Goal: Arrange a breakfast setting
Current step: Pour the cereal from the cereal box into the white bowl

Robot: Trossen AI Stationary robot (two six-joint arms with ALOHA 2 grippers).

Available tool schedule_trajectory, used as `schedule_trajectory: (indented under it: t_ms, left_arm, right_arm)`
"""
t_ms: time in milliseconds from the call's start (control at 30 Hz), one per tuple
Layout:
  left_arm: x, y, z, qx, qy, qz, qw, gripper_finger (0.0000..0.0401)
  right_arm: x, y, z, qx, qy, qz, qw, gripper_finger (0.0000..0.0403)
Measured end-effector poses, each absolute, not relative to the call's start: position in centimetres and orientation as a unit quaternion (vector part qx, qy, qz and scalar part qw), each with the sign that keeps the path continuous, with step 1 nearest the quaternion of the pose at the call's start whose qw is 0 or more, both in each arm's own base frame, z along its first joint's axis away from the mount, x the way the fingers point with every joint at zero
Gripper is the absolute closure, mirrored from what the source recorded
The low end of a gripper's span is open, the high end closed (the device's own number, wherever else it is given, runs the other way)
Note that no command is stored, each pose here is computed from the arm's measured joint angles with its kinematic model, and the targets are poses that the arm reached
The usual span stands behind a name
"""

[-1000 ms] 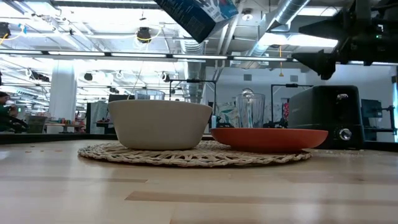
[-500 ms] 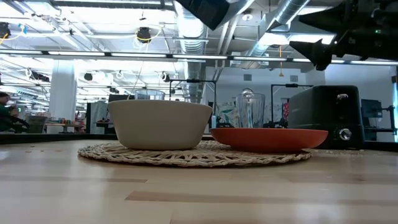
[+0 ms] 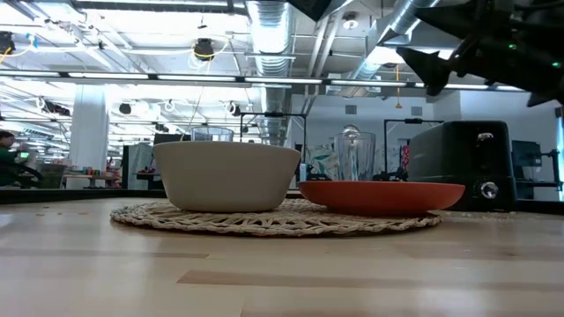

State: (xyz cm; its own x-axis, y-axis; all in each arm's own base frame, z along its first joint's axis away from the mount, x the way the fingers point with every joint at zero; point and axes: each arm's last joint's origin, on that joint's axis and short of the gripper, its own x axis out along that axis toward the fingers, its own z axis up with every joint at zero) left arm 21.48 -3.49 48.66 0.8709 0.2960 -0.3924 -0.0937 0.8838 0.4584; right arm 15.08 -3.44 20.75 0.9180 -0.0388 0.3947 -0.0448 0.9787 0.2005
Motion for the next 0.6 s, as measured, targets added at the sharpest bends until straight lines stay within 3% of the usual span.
schedule_trajectory:
  t_ms: [300,600]
  left_arm:
    - [21.5,-3.7,48.8,0.215,0.224,0.097,0.946,0.0401]
    - [21.7,-3.9,49.0,0.223,0.209,0.072,0.949,0.0401]
  right_arm:
    - [19.1,-5.6,23.0,0.049,-0.210,0.074,0.974,0.0010]
    - [21.7,-8.6,23.5,0.058,-0.205,0.148,0.966,0.0010]
